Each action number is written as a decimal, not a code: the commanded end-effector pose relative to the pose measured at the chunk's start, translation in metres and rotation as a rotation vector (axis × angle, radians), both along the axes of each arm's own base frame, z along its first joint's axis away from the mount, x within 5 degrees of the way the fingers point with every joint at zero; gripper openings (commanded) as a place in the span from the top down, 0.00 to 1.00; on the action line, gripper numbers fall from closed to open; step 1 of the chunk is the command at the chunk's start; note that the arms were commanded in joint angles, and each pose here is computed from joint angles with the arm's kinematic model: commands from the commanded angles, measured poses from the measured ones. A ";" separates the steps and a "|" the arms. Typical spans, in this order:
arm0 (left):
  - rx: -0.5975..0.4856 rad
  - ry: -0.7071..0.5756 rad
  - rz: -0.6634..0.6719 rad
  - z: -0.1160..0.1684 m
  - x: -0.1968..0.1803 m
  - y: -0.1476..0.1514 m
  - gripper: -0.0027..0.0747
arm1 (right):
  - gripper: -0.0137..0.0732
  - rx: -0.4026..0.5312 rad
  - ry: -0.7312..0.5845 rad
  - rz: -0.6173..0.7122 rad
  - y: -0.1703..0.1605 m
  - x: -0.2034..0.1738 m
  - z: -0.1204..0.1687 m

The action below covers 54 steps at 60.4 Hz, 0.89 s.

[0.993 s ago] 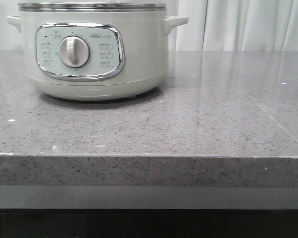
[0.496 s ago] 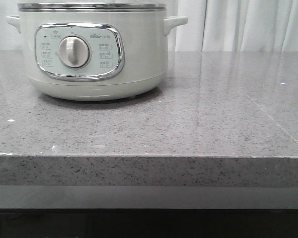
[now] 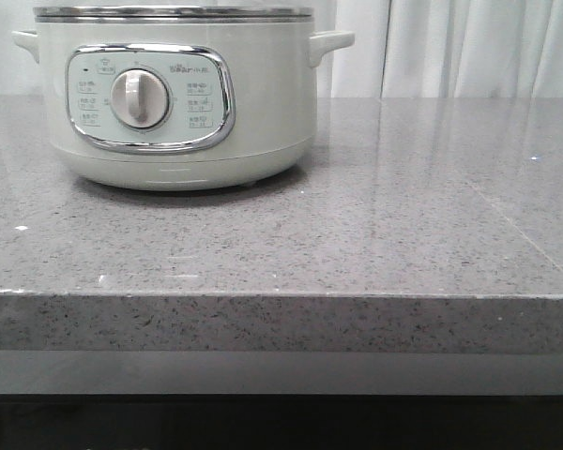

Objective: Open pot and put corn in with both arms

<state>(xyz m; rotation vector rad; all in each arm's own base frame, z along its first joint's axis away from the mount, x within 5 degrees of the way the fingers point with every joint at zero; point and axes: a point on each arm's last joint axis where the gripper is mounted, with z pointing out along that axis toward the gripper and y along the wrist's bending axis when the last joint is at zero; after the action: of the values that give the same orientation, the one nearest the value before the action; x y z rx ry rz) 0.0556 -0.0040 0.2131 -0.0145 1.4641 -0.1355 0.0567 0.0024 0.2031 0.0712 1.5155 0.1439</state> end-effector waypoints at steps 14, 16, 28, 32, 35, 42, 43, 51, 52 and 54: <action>-0.025 -0.083 0.001 0.004 -0.002 0.001 0.99 | 0.92 -0.009 -0.105 -0.006 0.000 -0.003 0.011; -0.025 -0.083 0.001 0.004 -0.002 0.001 0.99 | 0.92 -0.010 -0.104 -0.007 0.000 -0.003 0.011; -0.025 -0.083 0.001 0.004 -0.002 0.001 0.99 | 0.92 -0.061 -0.105 -0.018 -0.001 -0.003 0.011; -0.025 -0.083 0.001 0.004 -0.002 0.001 0.99 | 0.92 -0.061 -0.107 -0.018 -0.001 -0.003 0.011; -0.025 -0.083 0.001 0.004 -0.002 0.001 0.99 | 0.92 -0.061 -0.107 -0.019 -0.001 -0.003 0.011; -0.025 -0.083 0.001 0.004 -0.002 0.001 0.99 | 0.92 -0.062 -0.107 -0.023 -0.001 -0.003 0.011; -0.025 -0.083 0.001 0.004 -0.002 0.001 0.99 | 0.92 -0.062 -0.106 -0.025 -0.001 -0.003 0.011; -0.025 -0.083 0.001 0.004 -0.002 0.001 0.99 | 0.92 -0.061 -0.105 -0.053 -0.003 -0.003 0.011; -0.025 -0.083 0.001 0.004 -0.002 0.001 0.99 | 0.92 -0.060 -0.105 -0.057 -0.003 -0.003 0.011; -0.025 -0.083 0.001 0.004 -0.002 0.001 0.99 | 0.92 -0.060 -0.105 -0.060 -0.003 -0.003 0.011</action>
<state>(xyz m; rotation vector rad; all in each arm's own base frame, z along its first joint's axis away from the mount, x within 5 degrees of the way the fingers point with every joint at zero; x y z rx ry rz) 0.0556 -0.0040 0.2131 -0.0145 1.4641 -0.1355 0.0568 0.0007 0.2026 0.0487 1.5206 0.0694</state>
